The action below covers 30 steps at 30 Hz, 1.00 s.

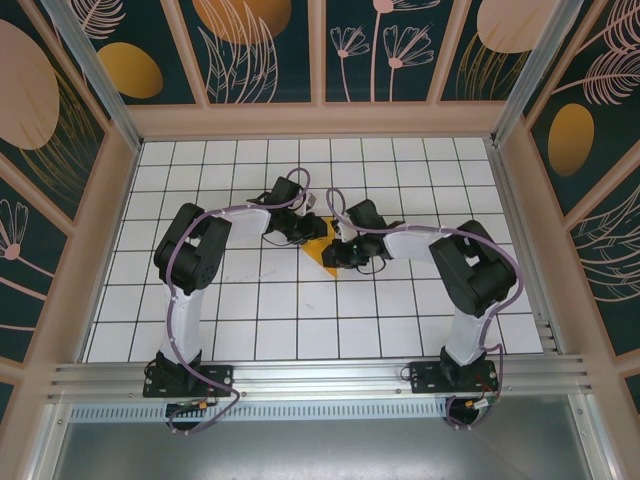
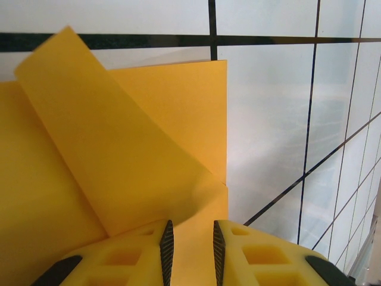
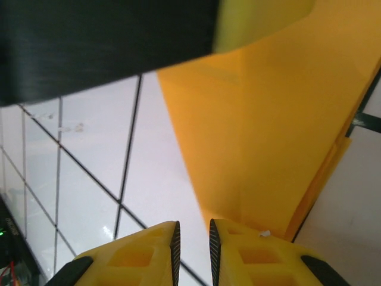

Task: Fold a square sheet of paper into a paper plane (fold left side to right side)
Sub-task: Fourth fold the wing at the center of the table.

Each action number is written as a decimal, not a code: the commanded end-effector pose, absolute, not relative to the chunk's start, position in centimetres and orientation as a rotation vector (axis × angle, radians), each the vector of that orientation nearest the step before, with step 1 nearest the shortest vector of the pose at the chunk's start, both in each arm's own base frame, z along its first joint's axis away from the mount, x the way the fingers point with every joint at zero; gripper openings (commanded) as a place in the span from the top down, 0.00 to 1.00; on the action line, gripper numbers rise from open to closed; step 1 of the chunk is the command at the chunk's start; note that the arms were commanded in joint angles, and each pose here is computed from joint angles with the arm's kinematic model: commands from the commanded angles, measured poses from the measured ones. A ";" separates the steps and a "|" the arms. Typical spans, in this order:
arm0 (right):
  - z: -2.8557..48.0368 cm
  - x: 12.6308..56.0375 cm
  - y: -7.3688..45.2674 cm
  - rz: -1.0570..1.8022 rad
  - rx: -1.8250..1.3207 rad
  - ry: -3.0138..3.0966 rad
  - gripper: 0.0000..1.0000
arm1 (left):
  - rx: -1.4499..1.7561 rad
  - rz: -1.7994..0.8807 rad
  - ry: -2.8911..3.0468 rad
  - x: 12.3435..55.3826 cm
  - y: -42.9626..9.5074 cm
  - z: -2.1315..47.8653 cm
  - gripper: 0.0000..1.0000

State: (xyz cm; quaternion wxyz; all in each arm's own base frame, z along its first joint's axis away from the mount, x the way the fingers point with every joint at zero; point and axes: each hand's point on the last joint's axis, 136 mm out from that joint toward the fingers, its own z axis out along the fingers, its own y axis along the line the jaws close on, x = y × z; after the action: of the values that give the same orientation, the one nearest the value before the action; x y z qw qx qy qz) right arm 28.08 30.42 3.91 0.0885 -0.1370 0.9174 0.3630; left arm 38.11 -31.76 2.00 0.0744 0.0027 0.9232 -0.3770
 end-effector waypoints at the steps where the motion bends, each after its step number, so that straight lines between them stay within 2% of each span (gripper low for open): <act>1: 6.4 27.1 30.7 1.145 -0.424 2.704 0.76 | -0.019 -0.985 2.861 37.1 -30.2 -1.4 0.71; 10: 5.1 25.2 30.6 1.207 -0.412 2.746 0.76 | -0.018 -0.988 2.860 37.1 -30.2 -1.4 0.71; 30: 2.4 25.3 30.4 1.172 -0.376 2.803 0.76 | -0.020 -0.982 2.865 36.8 -30.1 -1.5 0.71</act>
State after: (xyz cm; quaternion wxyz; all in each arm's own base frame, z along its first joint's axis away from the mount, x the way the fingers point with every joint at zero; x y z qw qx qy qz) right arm 25.61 30.16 3.09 0.0492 -0.1266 0.9150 0.3799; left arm 38.11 -31.76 2.00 0.0745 0.0026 0.9233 -0.3768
